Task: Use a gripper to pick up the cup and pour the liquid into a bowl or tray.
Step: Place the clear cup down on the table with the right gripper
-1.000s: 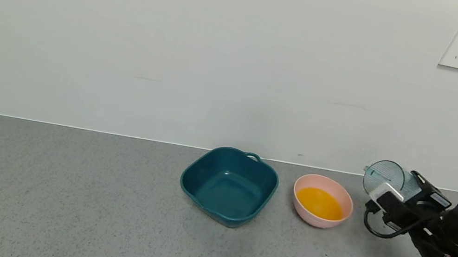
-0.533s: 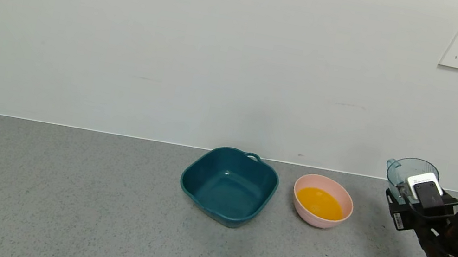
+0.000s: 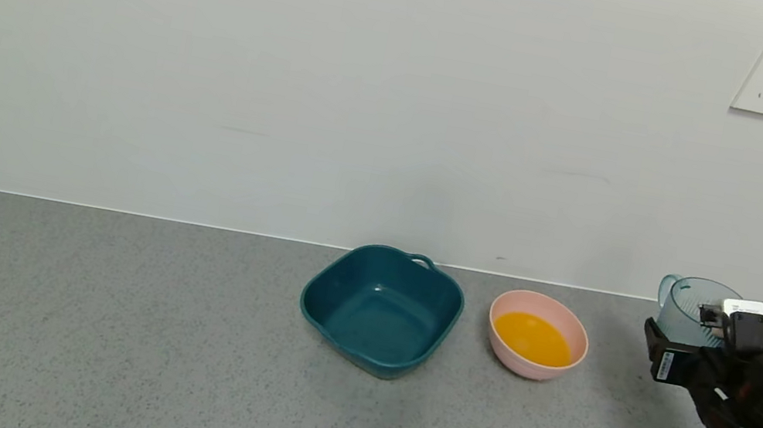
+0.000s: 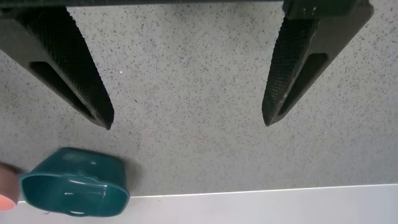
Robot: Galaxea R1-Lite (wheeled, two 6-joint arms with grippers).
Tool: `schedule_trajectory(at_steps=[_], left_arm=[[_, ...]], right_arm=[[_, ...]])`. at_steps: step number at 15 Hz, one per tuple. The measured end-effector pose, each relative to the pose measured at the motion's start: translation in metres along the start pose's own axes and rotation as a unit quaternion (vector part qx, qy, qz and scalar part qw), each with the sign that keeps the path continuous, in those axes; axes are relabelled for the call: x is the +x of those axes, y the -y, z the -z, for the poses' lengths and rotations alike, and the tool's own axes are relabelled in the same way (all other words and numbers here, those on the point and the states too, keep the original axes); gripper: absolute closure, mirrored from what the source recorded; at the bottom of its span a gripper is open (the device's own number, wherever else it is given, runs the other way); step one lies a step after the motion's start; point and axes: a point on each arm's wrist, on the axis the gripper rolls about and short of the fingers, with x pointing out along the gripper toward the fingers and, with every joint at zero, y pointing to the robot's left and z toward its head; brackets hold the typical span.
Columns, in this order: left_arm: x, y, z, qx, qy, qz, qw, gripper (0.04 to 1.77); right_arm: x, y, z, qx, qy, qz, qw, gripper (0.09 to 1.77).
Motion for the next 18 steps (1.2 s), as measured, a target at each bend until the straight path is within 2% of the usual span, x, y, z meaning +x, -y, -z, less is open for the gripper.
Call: schedule_trajectory(at_steps=[6,18], left_arm=[[0.0,0.0,0.0,0.0,0.0,0.0,1.0,0.09],[0.0,0.0,0.0,0.0,0.0,0.0,1.0,0.09]], right_arm=[[0.021,-0.007,0.021,0.039,-0.017,0.0,0.999,0.52],[0.07,-0.001,0.049,0.076,-0.014,0.027,0.997,0.52]])
